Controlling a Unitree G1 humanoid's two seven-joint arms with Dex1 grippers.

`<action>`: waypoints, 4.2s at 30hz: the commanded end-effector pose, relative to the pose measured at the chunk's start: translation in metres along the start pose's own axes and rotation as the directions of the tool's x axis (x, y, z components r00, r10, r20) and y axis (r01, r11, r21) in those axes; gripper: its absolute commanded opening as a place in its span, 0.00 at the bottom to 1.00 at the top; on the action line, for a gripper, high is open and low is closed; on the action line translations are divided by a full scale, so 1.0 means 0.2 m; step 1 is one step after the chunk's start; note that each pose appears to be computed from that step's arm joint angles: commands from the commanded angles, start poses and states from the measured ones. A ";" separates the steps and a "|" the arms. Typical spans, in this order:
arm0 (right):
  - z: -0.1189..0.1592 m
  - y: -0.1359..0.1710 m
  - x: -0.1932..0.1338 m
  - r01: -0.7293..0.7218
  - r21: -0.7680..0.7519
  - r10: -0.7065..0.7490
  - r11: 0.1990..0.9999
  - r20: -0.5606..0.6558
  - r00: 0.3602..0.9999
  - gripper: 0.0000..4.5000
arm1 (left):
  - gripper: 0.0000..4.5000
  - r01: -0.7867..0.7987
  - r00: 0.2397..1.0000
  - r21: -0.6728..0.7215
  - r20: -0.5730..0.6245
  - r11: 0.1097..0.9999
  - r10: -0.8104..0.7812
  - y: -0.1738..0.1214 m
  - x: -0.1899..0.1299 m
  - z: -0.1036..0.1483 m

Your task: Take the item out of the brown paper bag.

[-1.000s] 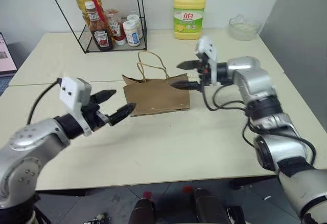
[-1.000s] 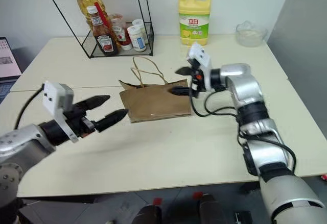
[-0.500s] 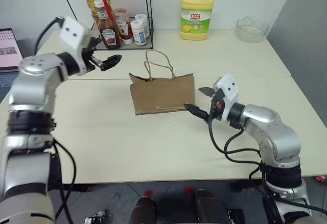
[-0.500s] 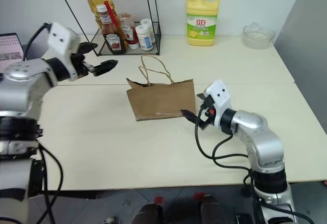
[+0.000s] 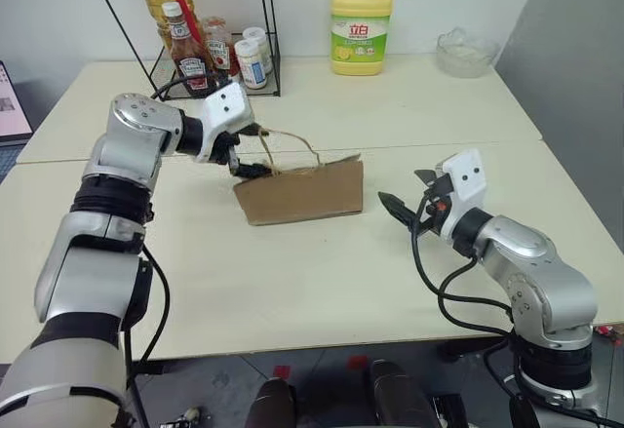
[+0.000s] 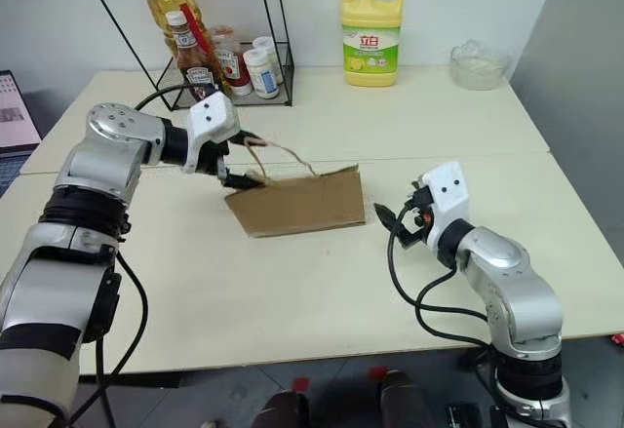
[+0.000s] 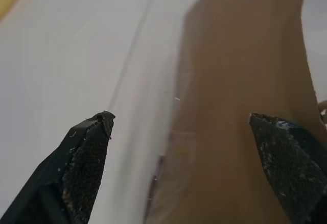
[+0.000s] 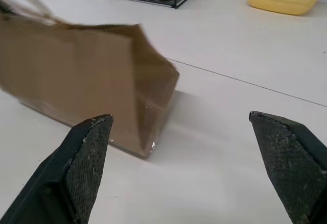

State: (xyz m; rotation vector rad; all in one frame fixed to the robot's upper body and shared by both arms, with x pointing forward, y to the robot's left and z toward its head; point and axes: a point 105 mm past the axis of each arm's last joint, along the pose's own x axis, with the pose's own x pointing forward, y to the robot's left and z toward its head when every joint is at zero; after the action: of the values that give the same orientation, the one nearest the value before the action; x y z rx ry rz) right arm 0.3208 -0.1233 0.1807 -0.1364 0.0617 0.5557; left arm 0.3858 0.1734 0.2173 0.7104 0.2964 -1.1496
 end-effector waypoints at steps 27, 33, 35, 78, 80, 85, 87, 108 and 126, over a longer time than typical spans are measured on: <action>-0.11 0.03 -0.14 -0.227 -0.164 0.215 0.960 -0.089 0.973 0.99 | 1.00 0.337 0.932 0.492 -0.049 0.803 -0.360 -0.69 -0.05 0.05; -0.12 0.06 -0.15 -0.272 -0.165 0.258 0.948 -0.102 0.961 0.99 | 1.00 0.343 0.920 0.572 -0.044 0.745 -0.390 -0.76 0.03 -0.07; -0.14 0.06 -0.16 -0.280 -0.166 0.264 0.945 -0.115 0.958 0.99 | 1.00 0.322 0.922 0.586 -0.014 0.743 -0.387 -0.78 0.06 -0.08; -0.29 0.05 -0.29 -0.281 -0.130 0.258 0.951 -0.173 0.951 0.99 | 1.00 0.247 0.921 0.604 0.098 0.758 -0.378 -0.88 0.22 -0.16; -0.29 0.05 -0.30 -0.282 -0.132 0.258 0.950 -0.174 0.950 0.99 | 1.00 0.243 0.920 0.597 0.108 0.764 -0.377 -0.88 0.23 -0.16; -0.29 0.05 -0.31 -0.295 -0.132 0.270 0.946 -0.181 0.946 0.99 | 1.00 0.235 0.919 0.598 0.120 0.766 -0.376 -0.87 0.21 -0.13; -0.30 0.05 -0.32 -0.292 -0.132 0.266 0.947 -0.184 0.946 0.99 | 1.00 0.218 0.924 0.592 0.129 0.775 -0.359 -0.82 0.18 -0.10; -0.28 0.07 -0.30 -0.290 -0.125 0.266 0.949 -0.177 0.948 0.99 | 1.00 0.226 0.926 0.613 0.107 0.757 -0.363 -0.84 0.20 -0.15; -0.26 0.09 -0.29 -0.284 -0.114 0.261 0.952 -0.177 0.949 0.99 | 1.00 0.253 0.924 0.617 0.074 0.745 -0.375 -0.83 0.16 -0.18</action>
State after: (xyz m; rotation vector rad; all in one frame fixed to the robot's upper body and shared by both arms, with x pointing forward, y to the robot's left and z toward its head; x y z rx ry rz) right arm 0.2631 -0.1513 0.1223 -0.3086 0.2481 0.8114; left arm 0.2521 0.1388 0.1052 1.1131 -0.0985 -1.6712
